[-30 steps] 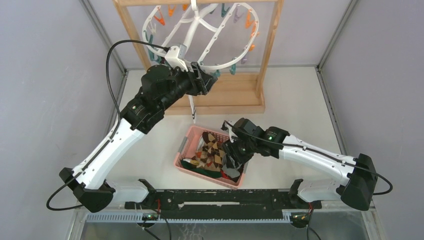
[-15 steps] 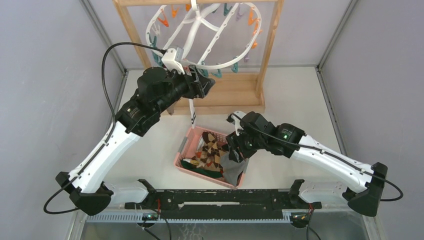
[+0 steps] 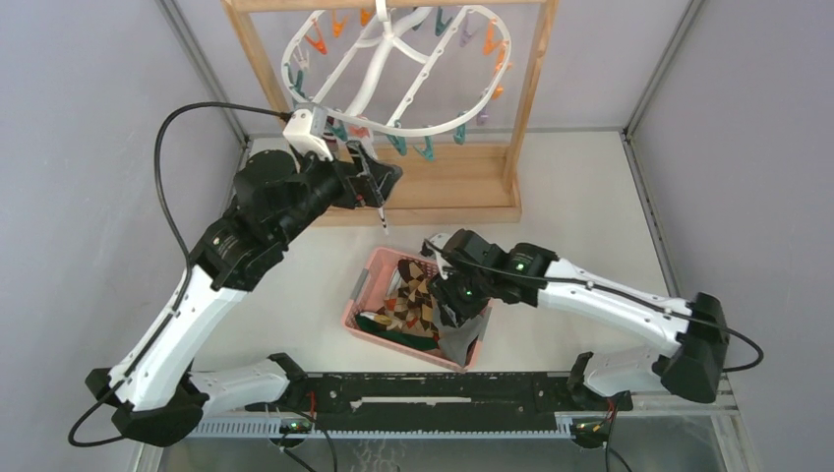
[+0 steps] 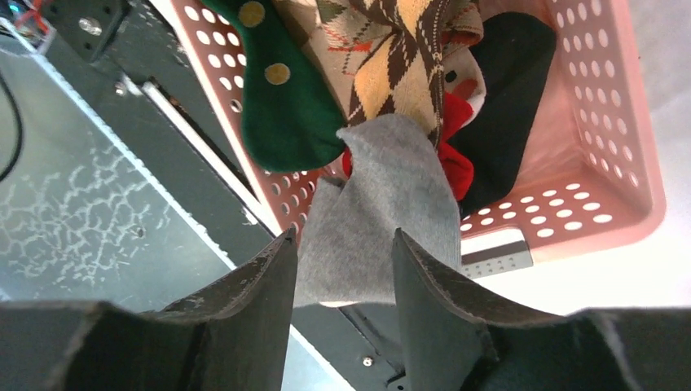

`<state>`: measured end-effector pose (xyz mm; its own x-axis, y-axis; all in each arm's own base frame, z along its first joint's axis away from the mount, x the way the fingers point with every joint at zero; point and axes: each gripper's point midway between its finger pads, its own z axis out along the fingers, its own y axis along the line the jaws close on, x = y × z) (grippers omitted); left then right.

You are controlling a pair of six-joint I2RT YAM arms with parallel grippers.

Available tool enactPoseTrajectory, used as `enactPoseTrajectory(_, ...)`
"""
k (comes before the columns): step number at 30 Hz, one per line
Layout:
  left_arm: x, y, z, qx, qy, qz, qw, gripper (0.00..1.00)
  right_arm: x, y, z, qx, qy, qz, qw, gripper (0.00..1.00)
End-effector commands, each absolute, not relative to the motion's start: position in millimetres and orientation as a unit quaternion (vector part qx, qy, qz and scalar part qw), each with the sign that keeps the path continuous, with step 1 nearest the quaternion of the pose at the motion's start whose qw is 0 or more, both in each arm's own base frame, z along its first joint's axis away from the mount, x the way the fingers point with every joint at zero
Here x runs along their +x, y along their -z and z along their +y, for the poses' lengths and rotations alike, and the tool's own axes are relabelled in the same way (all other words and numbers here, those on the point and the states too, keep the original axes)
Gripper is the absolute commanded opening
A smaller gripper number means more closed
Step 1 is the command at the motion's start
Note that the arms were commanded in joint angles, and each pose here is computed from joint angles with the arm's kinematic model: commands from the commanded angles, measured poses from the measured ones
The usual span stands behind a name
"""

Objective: Remove the socks clipped to the hanger
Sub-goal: Place the sock in the bin.

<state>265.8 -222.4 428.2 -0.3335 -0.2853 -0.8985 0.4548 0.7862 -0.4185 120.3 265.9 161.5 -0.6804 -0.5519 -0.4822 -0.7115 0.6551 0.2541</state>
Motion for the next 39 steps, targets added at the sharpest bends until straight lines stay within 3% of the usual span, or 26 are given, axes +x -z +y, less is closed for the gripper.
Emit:
enactPoseTrajectory(1, 256.9, -423.1, -197.4, 0.022, 0.302, 0.756, 0.58, 1.0, 136.0, -147.8, 287.1, -0.38, -0.204, 0.881, 0.194, 0.55)
enactPoseTrajectory(9, 239.1, -416.8, -178.9, 0.003, 0.302, 0.759, 0.577, 1.0, 161.6, -78.5, 310.4, -0.398, -0.165, 0.889, 0.156, 0.56)
enactPoseTrajectory(15, 233.4, -417.5, -171.7, -0.003, 0.3, 0.759, 0.578, 1.0, 143.7, -42.5, 313.4, -0.411, -0.167, 0.889, 0.115, 0.56)
enactPoseTrajectory(19, 232.4, -417.9, -170.1, -0.001, 0.296, 0.761, 0.578, 1.0, 148.1, -59.5, 315.5, -0.409, -0.18, 0.884, 0.138, 0.56)
enactPoseTrajectory(28, 236.2, -417.1, -174.0, 0.001, 0.297, 0.76, 0.578, 1.0, 172.4, -188.8, 331.9, -0.429, -0.23, 0.83, 0.273, 0.62)
enactPoseTrajectory(39, 233.6, -420.3, -169.1, -0.002, 0.293, 0.759, 0.581, 1.0, 187.8, -132.6, 345.0, -0.43, -0.223, 0.85, 0.207, 0.62)
